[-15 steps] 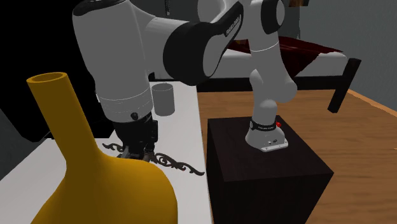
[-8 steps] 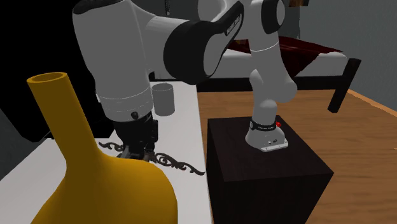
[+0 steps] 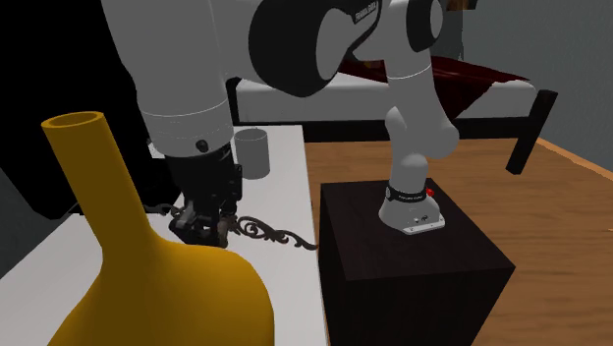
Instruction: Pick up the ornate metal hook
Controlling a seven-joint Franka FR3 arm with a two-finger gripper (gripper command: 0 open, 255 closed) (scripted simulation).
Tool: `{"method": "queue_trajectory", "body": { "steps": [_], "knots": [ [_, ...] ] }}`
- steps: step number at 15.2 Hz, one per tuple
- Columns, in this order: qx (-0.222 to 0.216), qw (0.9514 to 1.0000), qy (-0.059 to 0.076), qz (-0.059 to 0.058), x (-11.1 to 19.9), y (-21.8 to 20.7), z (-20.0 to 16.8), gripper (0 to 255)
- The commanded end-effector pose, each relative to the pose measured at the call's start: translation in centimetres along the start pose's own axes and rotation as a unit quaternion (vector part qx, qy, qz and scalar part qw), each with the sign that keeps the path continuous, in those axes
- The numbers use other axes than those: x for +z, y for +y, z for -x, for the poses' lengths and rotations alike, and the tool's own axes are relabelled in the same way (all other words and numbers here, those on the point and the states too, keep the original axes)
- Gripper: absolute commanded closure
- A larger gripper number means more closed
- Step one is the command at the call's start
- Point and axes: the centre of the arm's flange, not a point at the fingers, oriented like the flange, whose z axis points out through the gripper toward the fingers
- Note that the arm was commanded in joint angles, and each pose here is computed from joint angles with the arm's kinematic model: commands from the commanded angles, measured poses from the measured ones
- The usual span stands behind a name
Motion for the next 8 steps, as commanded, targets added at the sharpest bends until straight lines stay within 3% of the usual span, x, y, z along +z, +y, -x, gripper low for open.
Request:
{"method": "queue_trajectory", "body": {
  "steps": [1, 8],
  "knots": [
    [0.000, 1.0000, 0.000, 0.000, -1.1, 0.1, -0.1, 255],
    [0.000, 1.0000, 0.000, 0.000, -3.8, 0.4, -0.2, 255]
  ]
}}
